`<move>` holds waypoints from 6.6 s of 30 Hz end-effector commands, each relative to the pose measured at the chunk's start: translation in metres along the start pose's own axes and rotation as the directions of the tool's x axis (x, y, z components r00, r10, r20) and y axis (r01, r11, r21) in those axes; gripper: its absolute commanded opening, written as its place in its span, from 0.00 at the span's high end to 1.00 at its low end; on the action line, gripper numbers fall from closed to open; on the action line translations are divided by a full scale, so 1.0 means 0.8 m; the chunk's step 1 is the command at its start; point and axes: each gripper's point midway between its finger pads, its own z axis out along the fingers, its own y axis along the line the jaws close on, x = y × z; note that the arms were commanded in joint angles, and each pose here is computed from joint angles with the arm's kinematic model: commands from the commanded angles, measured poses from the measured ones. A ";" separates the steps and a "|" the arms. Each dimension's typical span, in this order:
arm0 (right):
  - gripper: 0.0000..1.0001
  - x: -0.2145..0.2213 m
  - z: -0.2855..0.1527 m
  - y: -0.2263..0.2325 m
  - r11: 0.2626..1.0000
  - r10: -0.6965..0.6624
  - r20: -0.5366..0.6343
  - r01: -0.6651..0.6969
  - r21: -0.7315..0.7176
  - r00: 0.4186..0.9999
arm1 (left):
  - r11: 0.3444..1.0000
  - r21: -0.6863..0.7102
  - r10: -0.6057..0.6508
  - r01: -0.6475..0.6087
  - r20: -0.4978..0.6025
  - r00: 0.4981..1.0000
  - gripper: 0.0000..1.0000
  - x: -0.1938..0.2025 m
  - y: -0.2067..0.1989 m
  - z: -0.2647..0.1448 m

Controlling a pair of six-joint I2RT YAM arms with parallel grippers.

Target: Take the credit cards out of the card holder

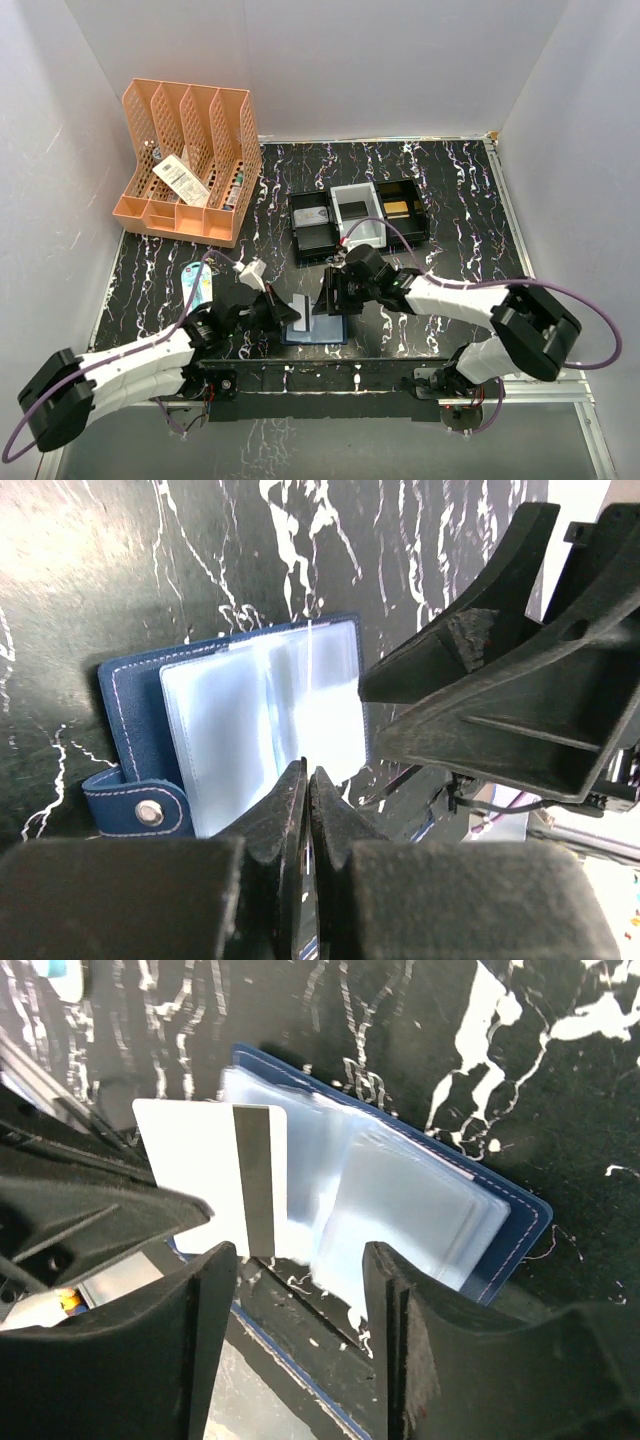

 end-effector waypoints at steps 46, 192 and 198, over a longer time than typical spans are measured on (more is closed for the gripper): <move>0.39 -0.075 -0.151 0.118 0.751 0.030 0.268 0.155 -0.642 0.963 | 0.815 0.579 -0.090 0.041 0.057 0.994 1.00 -0.082 -0.133 -0.083; 1.00 -0.384 0.029 0.021 -0.072 -0.994 -0.105 0.715 0.695 0.002 | 0.787 -0.606 0.392 -0.117 0.345 0.853 0.01 -0.247 0.069 -0.202; 1.00 -0.402 0.043 0.019 -0.105 -0.992 -0.124 0.701 0.706 -0.024 | 0.786 -0.606 0.392 -0.120 0.338 0.856 0.01 -0.247 0.070 -0.200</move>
